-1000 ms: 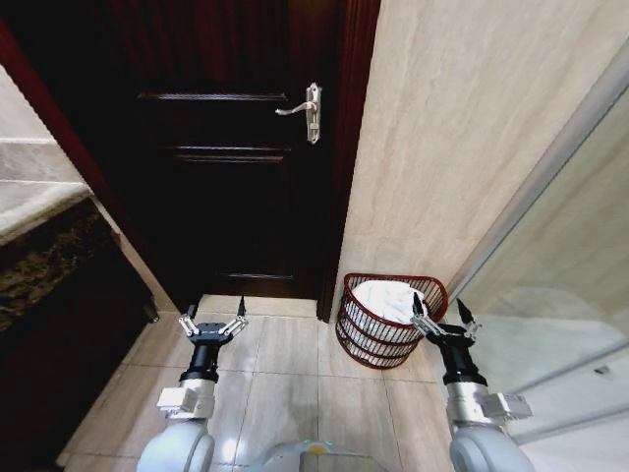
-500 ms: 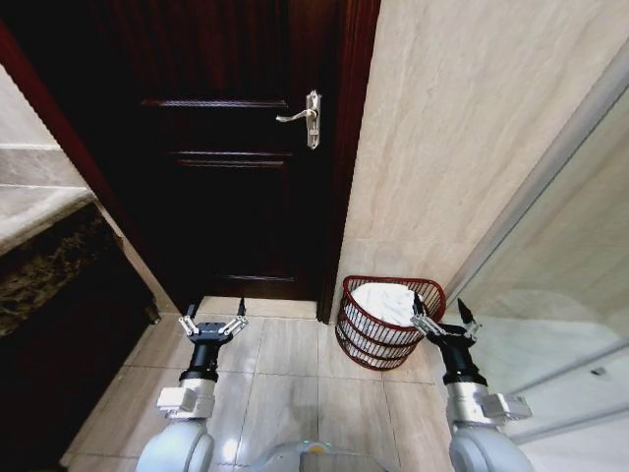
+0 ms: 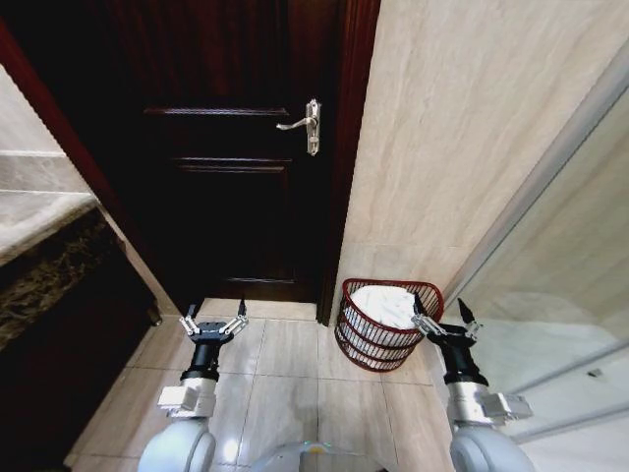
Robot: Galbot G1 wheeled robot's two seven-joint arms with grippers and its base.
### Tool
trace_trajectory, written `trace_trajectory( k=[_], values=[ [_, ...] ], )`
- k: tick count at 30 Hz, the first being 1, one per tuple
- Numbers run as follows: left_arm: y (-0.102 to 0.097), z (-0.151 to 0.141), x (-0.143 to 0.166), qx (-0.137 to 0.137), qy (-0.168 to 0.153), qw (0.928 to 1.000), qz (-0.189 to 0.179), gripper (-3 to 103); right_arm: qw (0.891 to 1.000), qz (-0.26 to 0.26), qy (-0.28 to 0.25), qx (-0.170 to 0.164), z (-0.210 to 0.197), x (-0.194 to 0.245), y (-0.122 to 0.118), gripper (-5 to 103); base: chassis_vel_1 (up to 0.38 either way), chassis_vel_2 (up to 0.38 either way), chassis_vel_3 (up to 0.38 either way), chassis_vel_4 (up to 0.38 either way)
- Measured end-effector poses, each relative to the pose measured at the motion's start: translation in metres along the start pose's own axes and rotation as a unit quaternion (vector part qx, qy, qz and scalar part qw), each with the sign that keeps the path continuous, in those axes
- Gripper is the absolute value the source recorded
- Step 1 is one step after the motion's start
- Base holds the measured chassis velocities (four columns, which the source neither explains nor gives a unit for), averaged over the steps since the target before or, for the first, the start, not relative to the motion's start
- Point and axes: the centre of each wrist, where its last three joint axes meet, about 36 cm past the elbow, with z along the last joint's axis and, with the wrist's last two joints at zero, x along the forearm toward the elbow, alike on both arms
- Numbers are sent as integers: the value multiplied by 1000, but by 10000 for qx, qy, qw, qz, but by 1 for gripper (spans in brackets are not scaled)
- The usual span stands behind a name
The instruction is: Discard the used towel into the hamper.
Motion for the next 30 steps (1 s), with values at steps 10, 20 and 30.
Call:
trace_trajectory(
  k=[10,20,30],
  values=[
    [0,1,1,14,-37,10000,-32,100,10000,18,27,20,4,0,-2,100,0,0,0,0],
    [0,1,2,22,-44,10000,-31,100,10000,24,14,9,3,1,0,100,0,0,0,0],
    [2,-2,1,20,-70,10000,-7,100,10000,59,-6,15,1,1,3,100,0,0,0,0]
  ],
)
